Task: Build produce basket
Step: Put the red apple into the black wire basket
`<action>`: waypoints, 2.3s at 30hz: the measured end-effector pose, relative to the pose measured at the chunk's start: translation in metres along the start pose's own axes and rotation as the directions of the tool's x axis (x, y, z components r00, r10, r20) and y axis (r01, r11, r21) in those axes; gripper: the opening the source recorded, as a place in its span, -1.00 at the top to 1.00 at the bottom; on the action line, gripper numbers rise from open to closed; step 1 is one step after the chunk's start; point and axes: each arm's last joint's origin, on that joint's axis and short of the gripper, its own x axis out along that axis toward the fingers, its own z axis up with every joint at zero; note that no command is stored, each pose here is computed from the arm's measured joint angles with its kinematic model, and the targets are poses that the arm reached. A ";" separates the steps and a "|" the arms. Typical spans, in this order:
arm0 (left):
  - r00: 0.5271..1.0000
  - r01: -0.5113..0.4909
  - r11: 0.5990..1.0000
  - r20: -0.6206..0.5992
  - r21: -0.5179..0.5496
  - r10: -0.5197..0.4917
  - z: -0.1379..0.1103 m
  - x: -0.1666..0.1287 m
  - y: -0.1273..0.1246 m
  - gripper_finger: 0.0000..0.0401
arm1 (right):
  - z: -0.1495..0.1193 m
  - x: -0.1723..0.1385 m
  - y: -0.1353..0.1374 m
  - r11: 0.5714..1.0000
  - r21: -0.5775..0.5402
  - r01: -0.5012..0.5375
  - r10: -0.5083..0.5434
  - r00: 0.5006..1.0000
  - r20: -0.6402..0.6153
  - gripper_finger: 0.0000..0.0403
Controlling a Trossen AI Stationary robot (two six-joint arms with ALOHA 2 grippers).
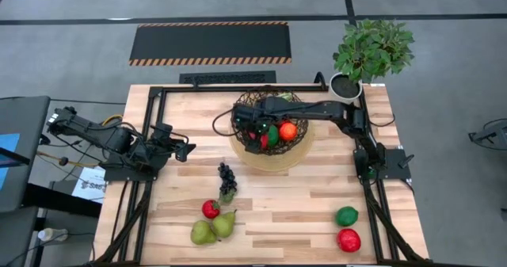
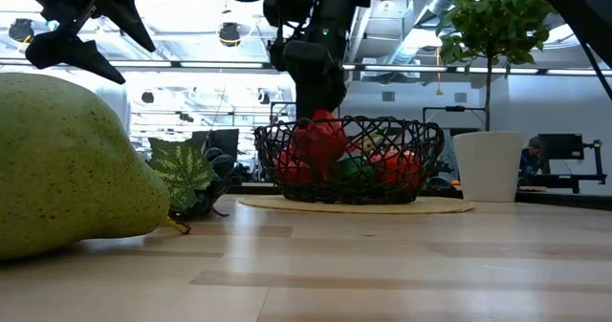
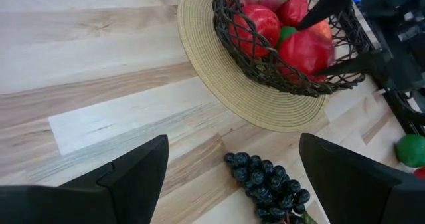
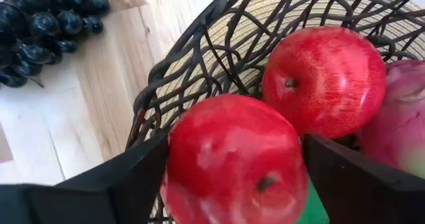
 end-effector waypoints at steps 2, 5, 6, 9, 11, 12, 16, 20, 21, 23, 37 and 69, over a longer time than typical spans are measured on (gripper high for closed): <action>1.000 0.000 1.000 0.000 0.000 0.000 0.000 0.000 0.000 -0.62 | 0.000 -0.006 -0.002 1.000 -0.012 0.000 0.000 1.000 -0.003 -0.93; 1.000 0.000 1.000 0.000 0.000 0.000 0.000 0.000 0.000 -0.62 | 0.002 -0.022 -0.004 1.000 -0.011 0.000 0.001 0.999 0.038 -0.96; 1.000 0.000 1.000 0.000 0.000 0.000 0.000 0.000 0.000 -0.62 | 0.001 -0.027 -0.005 1.000 -0.008 -0.001 0.001 0.999 0.044 -0.95; 1.000 0.000 1.000 0.000 0.000 0.000 0.000 0.000 0.000 -0.62 | -0.010 -0.051 -0.005 1.000 0.011 -0.007 0.007 1.000 0.021 -0.91; 1.000 0.000 1.000 0.000 0.000 0.000 0.000 0.000 0.000 -0.62 | -0.025 -0.076 -0.001 1.000 0.026 -0.009 0.010 0.999 -0.033 -0.90; 1.000 0.000 1.000 0.000 0.000 0.000 0.000 0.000 0.000 -0.62 | -0.034 -0.091 0.004 0.999 0.045 -0.010 0.013 0.999 -0.050 -0.90; 1.000 0.000 1.000 0.000 0.001 0.000 0.000 0.000 0.000 -0.62 | -0.080 -0.142 0.034 0.990 0.139 -0.017 0.025 0.998 -0.059 -0.91; 1.000 0.001 1.000 0.000 0.008 -0.001 0.000 0.000 0.000 -0.62 | -0.144 -0.171 0.070 0.969 0.248 0.005 0.003 0.999 -0.032 -0.90; 1.000 0.003 1.000 0.000 0.013 -0.003 0.000 0.000 0.000 -0.62 | -0.162 -0.173 0.079 0.961 0.276 0.007 0.003 0.999 -0.037 -0.90; 1.000 0.007 1.000 0.001 0.018 -0.008 0.000 0.000 -0.001 -0.62 | -0.199 -0.173 0.096 0.953 0.303 0.000 0.017 0.998 -0.055 -0.90; 1.000 0.006 0.999 0.000 0.031 -0.006 0.000 0.000 -0.001 -0.62 | -0.354 -0.128 0.198 0.913 0.324 -0.247 0.311 0.936 -0.165 -0.90; 1.000 -0.001 0.999 0.005 0.035 0.000 0.000 0.000 0.000 -0.62 | -0.381 -0.058 0.257 0.974 0.171 -0.151 0.195 0.938 -0.286 -0.62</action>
